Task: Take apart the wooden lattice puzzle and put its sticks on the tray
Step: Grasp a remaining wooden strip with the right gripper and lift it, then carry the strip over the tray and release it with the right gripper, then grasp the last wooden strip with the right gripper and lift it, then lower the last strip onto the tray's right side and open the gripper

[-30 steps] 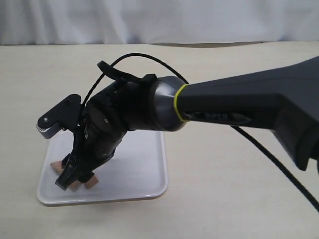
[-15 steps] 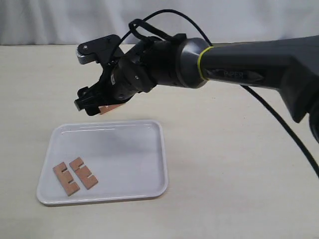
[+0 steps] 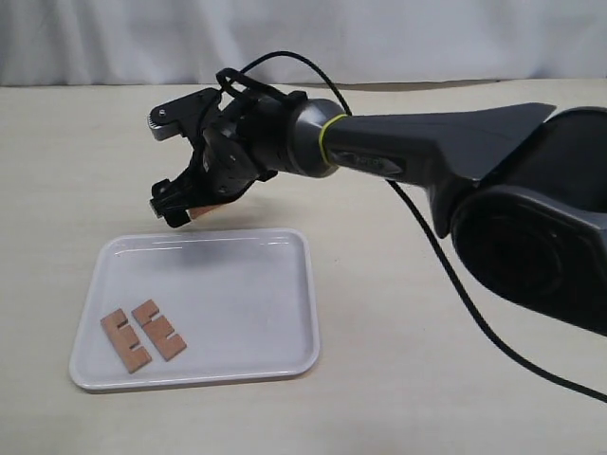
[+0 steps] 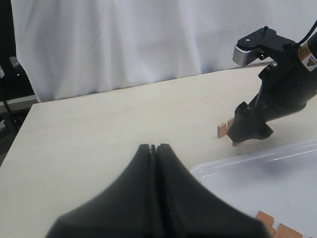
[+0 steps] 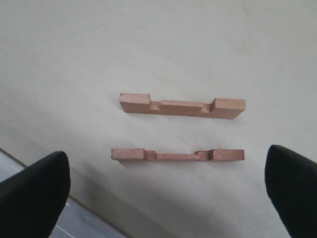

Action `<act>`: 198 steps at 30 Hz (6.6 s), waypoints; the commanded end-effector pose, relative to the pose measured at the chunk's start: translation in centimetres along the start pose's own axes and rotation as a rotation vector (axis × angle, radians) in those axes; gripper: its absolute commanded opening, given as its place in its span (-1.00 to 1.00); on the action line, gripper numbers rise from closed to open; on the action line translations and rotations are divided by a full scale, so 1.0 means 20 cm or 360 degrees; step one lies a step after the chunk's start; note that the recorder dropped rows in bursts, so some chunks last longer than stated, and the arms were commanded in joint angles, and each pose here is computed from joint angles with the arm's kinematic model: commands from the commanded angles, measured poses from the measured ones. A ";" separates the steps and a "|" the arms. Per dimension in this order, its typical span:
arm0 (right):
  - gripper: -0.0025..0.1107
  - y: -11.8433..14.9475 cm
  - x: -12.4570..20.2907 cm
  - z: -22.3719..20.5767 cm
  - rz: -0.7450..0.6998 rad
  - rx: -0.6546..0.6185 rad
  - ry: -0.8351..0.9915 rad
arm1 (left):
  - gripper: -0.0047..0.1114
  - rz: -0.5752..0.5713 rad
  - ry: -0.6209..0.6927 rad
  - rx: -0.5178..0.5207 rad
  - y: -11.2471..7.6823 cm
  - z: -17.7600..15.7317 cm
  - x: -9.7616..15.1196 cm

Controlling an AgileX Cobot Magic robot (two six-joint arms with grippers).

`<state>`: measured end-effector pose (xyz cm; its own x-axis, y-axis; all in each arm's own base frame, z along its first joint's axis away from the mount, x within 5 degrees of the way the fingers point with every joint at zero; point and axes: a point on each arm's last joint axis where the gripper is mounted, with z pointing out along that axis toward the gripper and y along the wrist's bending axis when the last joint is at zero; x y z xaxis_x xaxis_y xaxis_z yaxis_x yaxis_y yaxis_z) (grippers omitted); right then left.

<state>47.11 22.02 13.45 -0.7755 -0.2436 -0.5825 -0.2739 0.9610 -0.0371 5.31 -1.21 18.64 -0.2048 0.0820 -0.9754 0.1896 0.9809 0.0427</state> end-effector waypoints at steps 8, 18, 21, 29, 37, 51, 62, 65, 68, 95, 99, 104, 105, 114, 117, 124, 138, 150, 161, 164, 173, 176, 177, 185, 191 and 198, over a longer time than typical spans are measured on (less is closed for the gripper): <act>0.99 -0.05 0.02 0.12 0.0020 -0.0011 -0.0071 | -0.92 0.0002 -0.0012 -0.0019 0.00 0.00 0.00; 0.16 -0.02 0.03 0.15 0.0026 -0.0044 -0.0094 | -0.92 0.0002 -0.0012 -0.0019 0.00 0.00 0.00; -0.65 -0.02 0.03 0.13 0.0027 -0.0035 -0.0077 | -0.92 0.0002 -0.0012 -0.0019 0.00 0.00 0.00; -0.86 -0.01 -0.16 -0.18 0.0020 -0.0054 -0.0261 | -0.92 0.0002 -0.0012 -0.0019 0.00 0.00 0.00; -0.86 0.10 -0.17 -0.45 -0.0397 -0.0177 -0.0236 | -0.92 0.0002 -0.0012 -0.0019 0.00 0.00 0.00; -0.86 0.09 0.28 -0.45 -0.0467 -0.0392 -0.0387 | -0.92 0.0002 -0.0012 -0.0019 0.00 0.00 0.00; -0.47 0.08 0.37 -0.38 -0.0230 -0.0372 -0.0284 | -0.92 0.0002 -0.0012 -0.0019 0.00 0.00 0.00; -0.07 0.09 0.42 -0.32 -0.0208 -0.0392 -0.0207 | -0.92 0.0002 -0.0012 -0.0019 0.00 0.00 0.00; 0.32 0.10 0.45 -0.29 -0.0216 -0.0422 -0.0141 | -0.92 0.0002 -0.0012 -0.0019 0.00 0.00 0.00; 0.65 0.10 -0.15 -0.35 -0.0128 -0.0122 0.0007 | -0.92 0.0002 -0.0012 -0.0019 0.00 0.00 0.00; 0.66 0.11 -0.17 -0.23 -0.0093 -0.0125 0.0028 | -0.92 0.0002 -0.0012 -0.0019 0.00 0.00 0.00; 0.67 0.09 -0.17 -0.10 -0.0041 -0.0088 -0.0037 | -0.92 0.0002 -0.0012 -0.0019 0.00 0.00 0.00; 0.71 0.07 -0.18 -0.07 -0.0018 -0.0059 -0.0046 | -0.92 0.0002 -0.0012 -0.0019 0.00 0.00 0.00; 0.92 -0.05 -0.12 0.13 0.0098 0.0012 -0.0019 | -0.92 0.0002 -0.0012 -0.0019 0.00 0.00 0.00; 0.92 -0.04 -0.12 0.16 0.0096 -0.0003 -0.0060 | -0.92 0.0002 -0.0012 -0.0019 0.00 0.00 0.00; 0.91 -0.03 -0.11 0.20 0.0102 -0.0030 -0.0109 | -0.92 0.0002 -0.0012 -0.0019 0.00 0.00 0.00; -0.87 -0.01 -0.08 0.22 0.0205 -0.0031 -0.0045 | -0.92 0.0002 -0.0012 -0.0019 0.00 0.00 0.00; -0.87 0.26 -0.24 -0.21 -0.0153 -0.0134 -0.0189 | -0.92 0.0002 -0.0012 -0.0019 0.00 0.00 0.00; -0.87 0.29 -0.01 -0.47 -0.0168 -0.0324 -0.0384 | -0.92 0.0002 -0.0012 -0.0019 0.00 0.00 0.00; -0.87 0.26 0.11 -0.57 -0.0175 -0.0396 -0.0546 | -0.92 0.0002 -0.0012 -0.0019 0.00 0.00 0.00; -0.87 -0.05 0.50 -0.56 -0.0089 -0.0359 -0.0635 | -0.92 0.0002 -0.0012 -0.0019 0.00 0.00 0.00; -0.87 -0.13 0.56 -0.51 -0.0045 -0.0305 -0.0564 | -0.92 0.0002 -0.0012 -0.0019 0.00 0.00 0.00; -0.87 -0.14 0.58 -0.50 -0.0040 -0.0298 -0.0549 | -0.92 0.0002 -0.0012 -0.0019 0.00 0.00 0.00; -0.13 -0.14 0.65 -0.39 -0.0152 -0.0270 -0.0432 | -0.92 0.0002 -0.0012 -0.0019 0.00 0.00 0.00; 0.78 -0.12 0.68 -0.30 -0.0219 -0.0262 -0.0340 | -0.92 0.0002 -0.0012 -0.0019 0.00 0.00 0.00; 0.98 -0.13 0.59 -0.34 -0.0213 -0.0212 -0.0248 | -0.92 0.0002 -0.0012 -0.0019 0.00 0.00 0.00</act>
<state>34.58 15.77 11.17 -0.6262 -0.3210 -0.7105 -0.4504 0.8928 -0.0064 5.31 -1.21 18.64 -0.2048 0.0820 -0.9754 0.1896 0.9809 0.0427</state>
